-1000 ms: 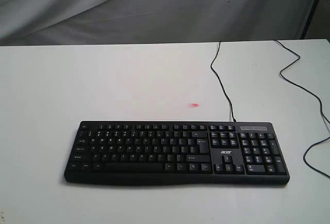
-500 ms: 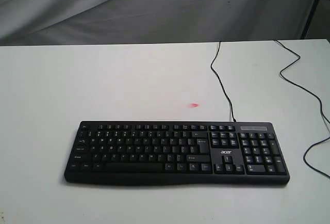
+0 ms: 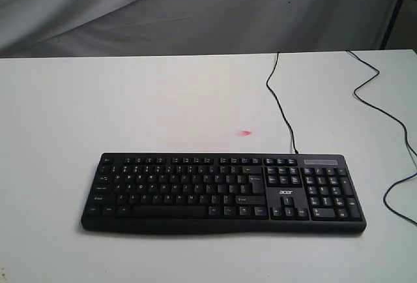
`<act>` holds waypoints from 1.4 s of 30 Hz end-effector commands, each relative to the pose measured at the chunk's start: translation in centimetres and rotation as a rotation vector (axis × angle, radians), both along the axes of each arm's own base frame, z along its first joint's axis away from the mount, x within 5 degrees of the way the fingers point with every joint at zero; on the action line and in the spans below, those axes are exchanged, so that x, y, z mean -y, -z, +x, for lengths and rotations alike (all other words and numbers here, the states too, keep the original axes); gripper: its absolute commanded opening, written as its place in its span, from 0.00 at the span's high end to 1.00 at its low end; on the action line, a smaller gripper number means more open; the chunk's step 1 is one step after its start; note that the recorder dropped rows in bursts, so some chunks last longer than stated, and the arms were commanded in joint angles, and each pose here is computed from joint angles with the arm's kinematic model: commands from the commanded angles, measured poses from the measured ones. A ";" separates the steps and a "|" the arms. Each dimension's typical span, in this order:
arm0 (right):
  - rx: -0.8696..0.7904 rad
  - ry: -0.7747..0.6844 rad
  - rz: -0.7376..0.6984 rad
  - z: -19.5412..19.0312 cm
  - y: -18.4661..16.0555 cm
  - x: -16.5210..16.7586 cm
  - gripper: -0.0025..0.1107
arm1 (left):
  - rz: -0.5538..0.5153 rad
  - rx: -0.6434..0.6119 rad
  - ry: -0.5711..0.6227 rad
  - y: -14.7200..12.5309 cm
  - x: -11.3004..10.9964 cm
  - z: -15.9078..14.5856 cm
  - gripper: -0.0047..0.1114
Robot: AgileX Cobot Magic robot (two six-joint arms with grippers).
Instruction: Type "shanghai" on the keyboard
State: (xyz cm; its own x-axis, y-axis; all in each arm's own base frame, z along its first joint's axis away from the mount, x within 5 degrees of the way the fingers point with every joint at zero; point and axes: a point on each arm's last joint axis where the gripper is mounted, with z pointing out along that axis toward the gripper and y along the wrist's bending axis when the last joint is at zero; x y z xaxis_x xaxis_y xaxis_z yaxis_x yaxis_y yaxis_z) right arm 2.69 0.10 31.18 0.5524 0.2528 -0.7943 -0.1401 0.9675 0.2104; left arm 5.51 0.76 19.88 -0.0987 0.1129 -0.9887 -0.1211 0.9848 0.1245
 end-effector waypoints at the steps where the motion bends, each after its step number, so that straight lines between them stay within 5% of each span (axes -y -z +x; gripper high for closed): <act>1: -0.057 -0.007 0.013 1.2 -2.0 0.0 0.98 | -0.004 -0.003 0.004 0.1 0.0 0.0 0.95; 12: -0.397 -0.026 0.043 8.1 -6.4 0.1 0.98 | -0.004 -0.003 0.004 0.1 0.0 0.0 0.95; 23: -0.488 0.048 -0.217 12.8 -11.9 -0.5 0.98 | -0.004 -0.003 0.004 0.1 0.0 0.0 0.95; 31: -0.731 0.150 -0.294 17.7 -15.0 0.1 0.98 | -0.004 -0.003 0.004 0.1 0.0 0.0 0.95; 42: -0.973 0.048 -0.639 25.1 -13.4 -1.2 0.98 | -0.004 -0.003 0.004 0.1 0.0 0.0 0.95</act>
State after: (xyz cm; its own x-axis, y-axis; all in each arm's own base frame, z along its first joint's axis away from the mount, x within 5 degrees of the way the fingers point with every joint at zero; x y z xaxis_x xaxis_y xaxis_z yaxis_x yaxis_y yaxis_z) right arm 26.60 0.55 45.49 -0.3372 -0.2647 -0.9034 -0.0384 0.9627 -0.2678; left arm 5.51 0.76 19.88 -0.0987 0.1129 -0.9887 -0.1211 0.9848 0.1245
